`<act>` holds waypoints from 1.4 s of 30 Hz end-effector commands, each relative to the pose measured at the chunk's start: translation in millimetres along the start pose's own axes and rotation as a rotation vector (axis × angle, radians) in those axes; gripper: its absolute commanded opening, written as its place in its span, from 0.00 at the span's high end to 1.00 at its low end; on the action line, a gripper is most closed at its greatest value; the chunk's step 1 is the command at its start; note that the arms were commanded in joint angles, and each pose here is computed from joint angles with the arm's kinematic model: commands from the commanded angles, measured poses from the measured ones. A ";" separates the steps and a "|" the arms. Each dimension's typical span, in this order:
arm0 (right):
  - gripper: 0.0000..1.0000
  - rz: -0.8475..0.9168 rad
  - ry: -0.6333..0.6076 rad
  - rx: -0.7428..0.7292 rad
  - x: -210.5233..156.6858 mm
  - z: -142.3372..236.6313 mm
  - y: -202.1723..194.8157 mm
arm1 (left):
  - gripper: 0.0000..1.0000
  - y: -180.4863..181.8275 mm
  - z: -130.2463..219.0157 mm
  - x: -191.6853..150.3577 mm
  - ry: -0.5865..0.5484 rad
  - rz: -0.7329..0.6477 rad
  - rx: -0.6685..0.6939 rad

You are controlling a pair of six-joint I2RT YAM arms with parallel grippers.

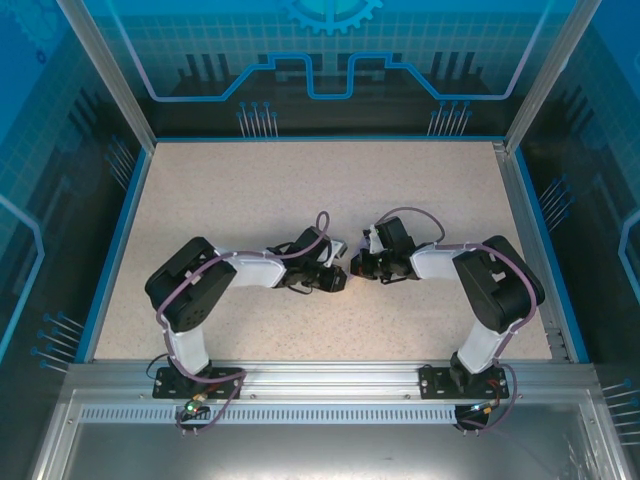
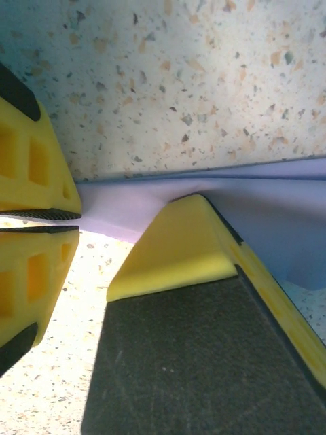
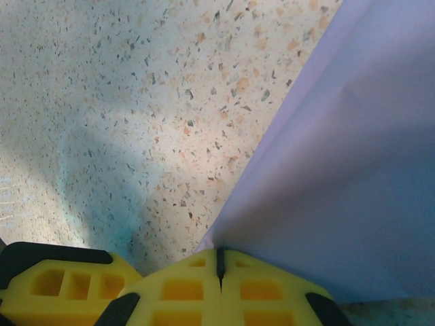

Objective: Fold a paper plane with a square sheet of paper (pick it up from the middle)

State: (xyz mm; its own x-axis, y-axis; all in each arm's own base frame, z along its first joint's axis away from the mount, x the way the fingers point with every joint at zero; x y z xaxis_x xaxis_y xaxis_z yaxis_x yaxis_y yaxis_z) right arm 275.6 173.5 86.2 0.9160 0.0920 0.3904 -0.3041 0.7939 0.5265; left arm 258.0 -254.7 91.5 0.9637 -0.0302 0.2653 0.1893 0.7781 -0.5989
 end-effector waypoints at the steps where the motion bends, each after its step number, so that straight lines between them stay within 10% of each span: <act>1: 1.00 -0.075 0.134 -0.178 -30.7 -5.4 -34.3 | 0.85 23.0 4.7 -31.3 0.131 0.076 0.099; 18: 1.00 -0.081 0.141 -0.157 -33.4 -8.0 -36.8 | 0.86 24.2 22.1 -48.9 0.182 0.074 0.108; 27: 1.00 -0.085 0.137 -0.148 -36.3 -6.9 -36.7 | 0.85 -9.6 39.2 -5.5 -0.042 0.119 -0.063; 42: 1.00 -0.092 0.109 -0.092 -33.8 -3.8 -31.2 | 0.86 -1.3 -5.3 9.7 0.012 0.122 -0.033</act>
State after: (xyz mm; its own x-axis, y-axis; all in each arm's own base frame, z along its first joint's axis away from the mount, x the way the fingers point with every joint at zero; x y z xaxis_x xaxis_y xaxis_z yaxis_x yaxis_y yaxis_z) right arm 275.3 170.0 82.9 0.9109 0.0864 0.4035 -0.3210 0.7628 0.5613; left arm 263.2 -256.8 91.7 0.9811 0.0676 0.1811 0.0670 0.7597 -0.6468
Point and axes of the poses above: each hand's point on the last joint's axis, 136 mm out from that joint toward the fingers, its own z axis back along the fingers, its own y axis along the line the jaws close on, x = y × z, the point moved 10 cm from there along z, back along the fingers, and after that the axes turned 14 degrees about z, right-handed, at the moved point
